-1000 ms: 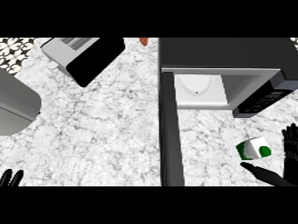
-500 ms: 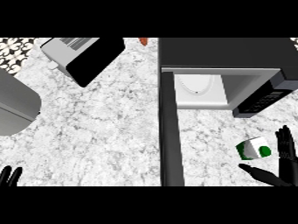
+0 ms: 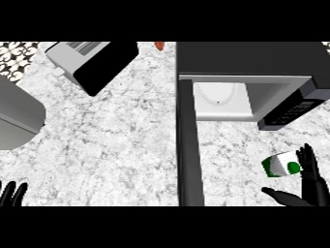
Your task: Pick up the milk, place it into the microwave and close the microwave
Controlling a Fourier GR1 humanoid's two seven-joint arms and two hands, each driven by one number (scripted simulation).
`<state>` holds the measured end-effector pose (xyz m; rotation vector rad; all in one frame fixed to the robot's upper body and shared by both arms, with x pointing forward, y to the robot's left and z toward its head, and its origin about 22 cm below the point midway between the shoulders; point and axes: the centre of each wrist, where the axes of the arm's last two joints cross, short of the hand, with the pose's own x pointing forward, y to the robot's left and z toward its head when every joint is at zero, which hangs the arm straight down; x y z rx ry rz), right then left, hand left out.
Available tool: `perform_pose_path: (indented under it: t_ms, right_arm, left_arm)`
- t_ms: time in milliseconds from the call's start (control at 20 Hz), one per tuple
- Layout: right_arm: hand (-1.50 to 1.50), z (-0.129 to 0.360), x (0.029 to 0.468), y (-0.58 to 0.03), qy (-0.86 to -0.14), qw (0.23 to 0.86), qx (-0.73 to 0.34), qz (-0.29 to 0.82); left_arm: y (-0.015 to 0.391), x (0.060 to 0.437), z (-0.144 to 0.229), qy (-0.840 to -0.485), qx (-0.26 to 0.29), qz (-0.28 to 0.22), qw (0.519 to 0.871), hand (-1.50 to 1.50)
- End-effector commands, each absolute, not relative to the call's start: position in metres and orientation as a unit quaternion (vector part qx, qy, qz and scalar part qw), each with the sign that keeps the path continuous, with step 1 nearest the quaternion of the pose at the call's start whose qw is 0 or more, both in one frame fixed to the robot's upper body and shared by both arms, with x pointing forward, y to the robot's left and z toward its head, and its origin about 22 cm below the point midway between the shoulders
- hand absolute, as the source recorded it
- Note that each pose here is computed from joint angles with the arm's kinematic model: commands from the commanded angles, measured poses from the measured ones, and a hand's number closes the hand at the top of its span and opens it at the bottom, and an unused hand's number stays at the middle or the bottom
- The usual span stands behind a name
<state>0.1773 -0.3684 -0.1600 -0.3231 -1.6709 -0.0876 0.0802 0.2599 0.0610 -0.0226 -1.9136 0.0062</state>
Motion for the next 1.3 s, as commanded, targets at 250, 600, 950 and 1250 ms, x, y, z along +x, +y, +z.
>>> perform_pose_path:
  t_ms: [250,600,950,1250]
  right_arm:
    - [-1.50,-0.159,0.192,-0.376,-0.762,0.628,-0.145,-0.058]
    - [1.50,-0.164,0.192,-0.362,-0.790,0.598,-0.064,-0.117]
    - [1.50,-0.161,0.200,-0.355,-0.796,0.587,-0.028,-0.144]
    - [1.50,-0.156,0.213,-0.337,-0.796,0.594,0.057,-0.103]
  left_arm:
    - [0.264,0.080,0.075,-0.820,-0.008,0.008,0.572,-1.50]
    - [0.279,0.072,0.062,-0.818,-0.007,-0.002,0.576,-1.50]
    - [0.288,0.078,0.063,-0.816,0.002,0.007,0.578,-1.50]
    - [0.281,0.079,0.069,-0.818,-0.012,0.003,0.575,-1.50]
